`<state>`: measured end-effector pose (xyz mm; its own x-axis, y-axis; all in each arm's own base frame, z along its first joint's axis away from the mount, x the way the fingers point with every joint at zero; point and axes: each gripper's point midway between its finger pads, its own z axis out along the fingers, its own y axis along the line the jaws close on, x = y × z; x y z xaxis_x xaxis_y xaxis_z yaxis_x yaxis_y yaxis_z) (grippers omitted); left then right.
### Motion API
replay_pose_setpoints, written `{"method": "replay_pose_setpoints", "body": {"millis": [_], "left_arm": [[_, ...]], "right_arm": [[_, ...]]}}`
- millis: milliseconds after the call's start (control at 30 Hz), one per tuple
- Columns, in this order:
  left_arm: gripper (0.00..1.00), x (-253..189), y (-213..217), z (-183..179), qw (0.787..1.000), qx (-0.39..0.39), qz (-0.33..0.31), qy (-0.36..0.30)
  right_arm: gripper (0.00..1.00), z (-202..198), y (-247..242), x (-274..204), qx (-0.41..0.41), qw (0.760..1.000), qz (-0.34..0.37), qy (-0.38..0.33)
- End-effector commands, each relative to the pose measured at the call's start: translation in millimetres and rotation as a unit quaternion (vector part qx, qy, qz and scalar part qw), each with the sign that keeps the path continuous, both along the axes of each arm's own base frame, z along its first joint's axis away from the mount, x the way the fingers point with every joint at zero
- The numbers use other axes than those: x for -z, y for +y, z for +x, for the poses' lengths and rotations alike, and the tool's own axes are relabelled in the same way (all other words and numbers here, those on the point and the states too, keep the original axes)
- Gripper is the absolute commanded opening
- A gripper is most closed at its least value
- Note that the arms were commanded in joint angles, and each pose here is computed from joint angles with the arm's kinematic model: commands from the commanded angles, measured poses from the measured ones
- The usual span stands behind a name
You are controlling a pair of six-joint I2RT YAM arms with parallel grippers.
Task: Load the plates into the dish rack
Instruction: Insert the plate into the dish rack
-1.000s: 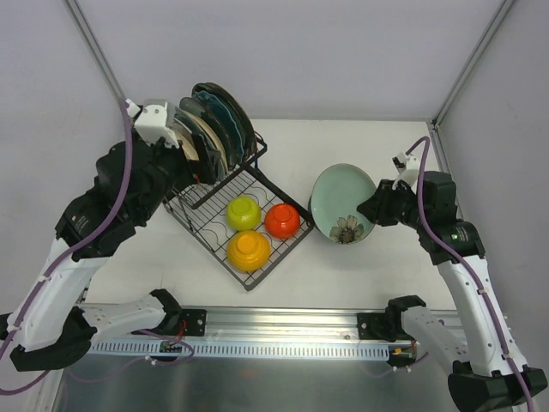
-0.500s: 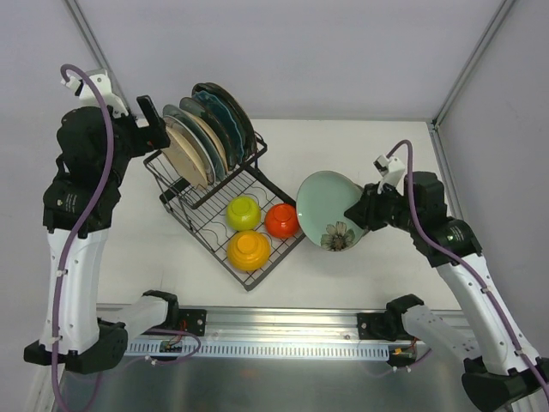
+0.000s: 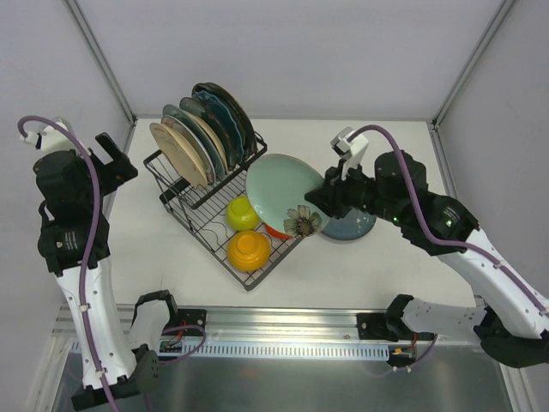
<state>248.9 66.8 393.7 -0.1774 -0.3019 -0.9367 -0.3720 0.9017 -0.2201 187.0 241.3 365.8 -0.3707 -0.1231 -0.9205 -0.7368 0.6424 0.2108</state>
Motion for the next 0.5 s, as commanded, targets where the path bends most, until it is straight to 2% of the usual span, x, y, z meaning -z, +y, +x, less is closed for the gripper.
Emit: {"method": "replay_pose_setpoints", "body": {"millis": [0,300,467], "left_arm": [[0.99,5.2,0.6,-18.6,1.0,-0.013,-0.004,-0.011],[0.99,28.2,2.9,-89.4,0.996,-0.069,0.028,-0.039],[0.99,46.6,6.8,-113.2,0.993,-0.1,0.034,-0.047]], "right_arm": [[0.01,8.2,24.5,-84.6,0.004,0.991,0.077,-0.108],[0.01,6.9,87.3,-127.7,0.004,0.978,0.088,-0.19],[0.01,-1.7,119.0,-152.3,0.007,0.964,0.089,-0.249]]}}
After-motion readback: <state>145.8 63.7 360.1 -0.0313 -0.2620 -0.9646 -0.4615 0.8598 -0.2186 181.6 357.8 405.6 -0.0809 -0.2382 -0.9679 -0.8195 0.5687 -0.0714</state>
